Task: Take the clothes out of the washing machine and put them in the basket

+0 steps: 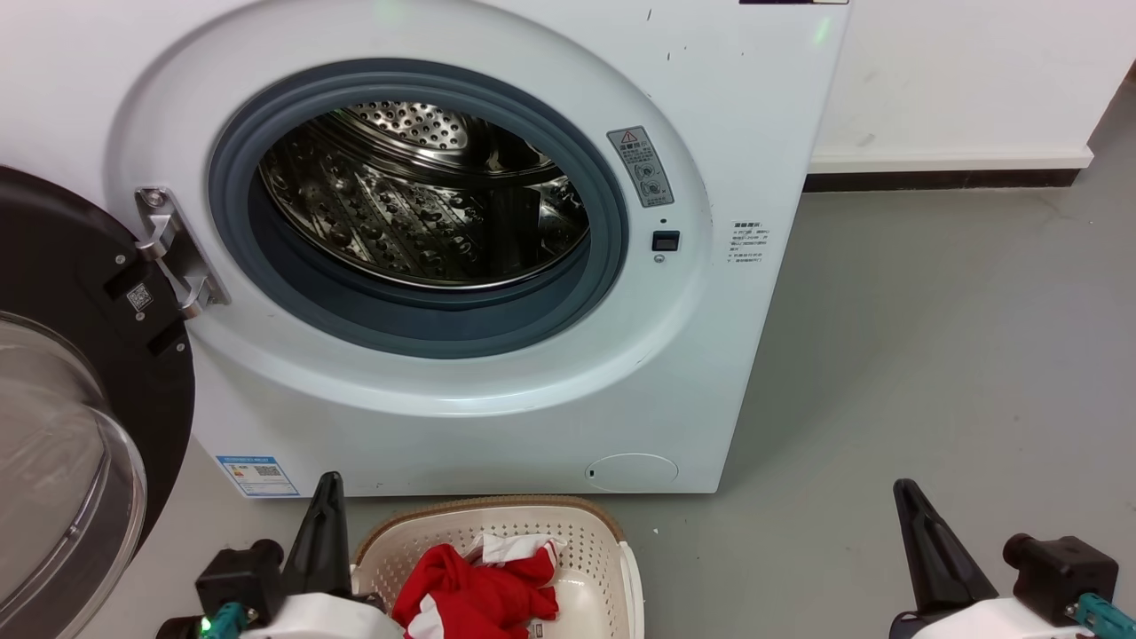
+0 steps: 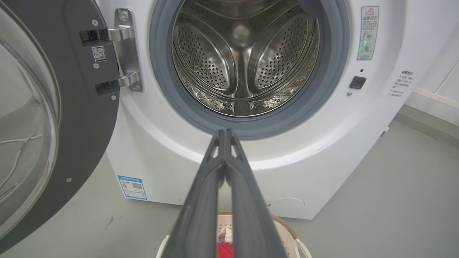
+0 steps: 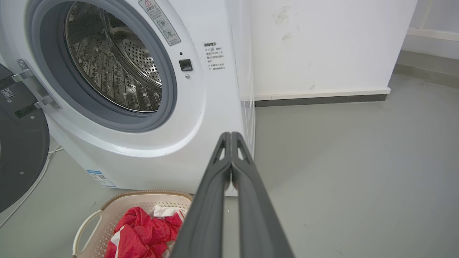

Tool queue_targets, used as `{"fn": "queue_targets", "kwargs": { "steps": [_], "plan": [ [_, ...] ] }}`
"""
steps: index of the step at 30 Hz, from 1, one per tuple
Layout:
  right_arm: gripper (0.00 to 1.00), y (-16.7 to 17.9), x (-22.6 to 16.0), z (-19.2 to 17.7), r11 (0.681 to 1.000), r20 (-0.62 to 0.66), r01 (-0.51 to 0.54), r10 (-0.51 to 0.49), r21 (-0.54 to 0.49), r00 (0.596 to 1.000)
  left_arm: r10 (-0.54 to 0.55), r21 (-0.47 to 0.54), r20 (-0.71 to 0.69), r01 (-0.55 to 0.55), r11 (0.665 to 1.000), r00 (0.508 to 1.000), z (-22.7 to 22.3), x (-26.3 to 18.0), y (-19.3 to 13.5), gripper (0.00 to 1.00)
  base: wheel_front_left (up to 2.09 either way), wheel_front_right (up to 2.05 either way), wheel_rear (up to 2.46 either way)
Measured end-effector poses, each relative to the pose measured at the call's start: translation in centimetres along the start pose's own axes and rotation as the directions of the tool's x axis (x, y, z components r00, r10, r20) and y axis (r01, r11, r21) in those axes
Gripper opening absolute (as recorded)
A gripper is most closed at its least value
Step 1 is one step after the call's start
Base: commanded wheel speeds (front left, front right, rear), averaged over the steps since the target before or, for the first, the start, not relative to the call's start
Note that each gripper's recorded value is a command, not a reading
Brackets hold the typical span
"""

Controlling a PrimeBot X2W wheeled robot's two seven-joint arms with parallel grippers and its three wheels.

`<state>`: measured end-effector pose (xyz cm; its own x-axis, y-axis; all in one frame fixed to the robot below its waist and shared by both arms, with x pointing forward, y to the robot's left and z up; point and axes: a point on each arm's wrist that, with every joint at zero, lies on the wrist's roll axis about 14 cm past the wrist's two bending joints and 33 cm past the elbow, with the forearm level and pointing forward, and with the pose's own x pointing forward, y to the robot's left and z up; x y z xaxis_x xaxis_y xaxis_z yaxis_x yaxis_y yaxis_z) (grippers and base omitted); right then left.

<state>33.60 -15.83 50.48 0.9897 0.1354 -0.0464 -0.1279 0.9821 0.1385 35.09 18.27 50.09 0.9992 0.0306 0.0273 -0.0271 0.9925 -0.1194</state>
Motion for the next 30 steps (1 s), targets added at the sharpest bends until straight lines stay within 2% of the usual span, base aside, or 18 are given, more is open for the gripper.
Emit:
{"fn": "queue_targets", "kwargs": {
  "steps": [6, 13, 14, 30],
  "plan": [
    [0.00, -0.3, 0.2, -0.4, 0.992, -0.007, 0.007, -0.006, 0.125, 1.000, 0.022, -0.119, -0.026, -0.025, 0.993, 0.999, -0.3, 0.3, 0.6, 0.00, 0.00, 0.00, 0.00],
    [0.00, -0.6, 0.7, -0.2, 0.967, 0.006, 0.009, -0.011, 0.255, 1.000, 0.034, -0.248, -0.057, -0.047, 0.968, 0.998, -0.8, 0.4, 0.8, 0.00, 0.00, 0.00, 0.00],
    [0.00, -0.7, 0.9, -0.2, 0.952, 0.007, 0.012, -0.015, 0.306, 1.000, 0.035, -0.300, -0.061, -0.052, 0.952, 0.997, -0.7, 0.7, 0.8, 0.00, 0.00, 0.00, 0.00],
    [0.00, -1.5, 1.6, -0.2, 0.846, 0.014, 0.021, -0.034, 0.533, 0.999, 0.041, -0.529, -0.105, -0.091, 0.843, 0.994, -1.3, 1.2, 1.3, 0.00, 0.00, 0.00, 0.00]
  ]
}}
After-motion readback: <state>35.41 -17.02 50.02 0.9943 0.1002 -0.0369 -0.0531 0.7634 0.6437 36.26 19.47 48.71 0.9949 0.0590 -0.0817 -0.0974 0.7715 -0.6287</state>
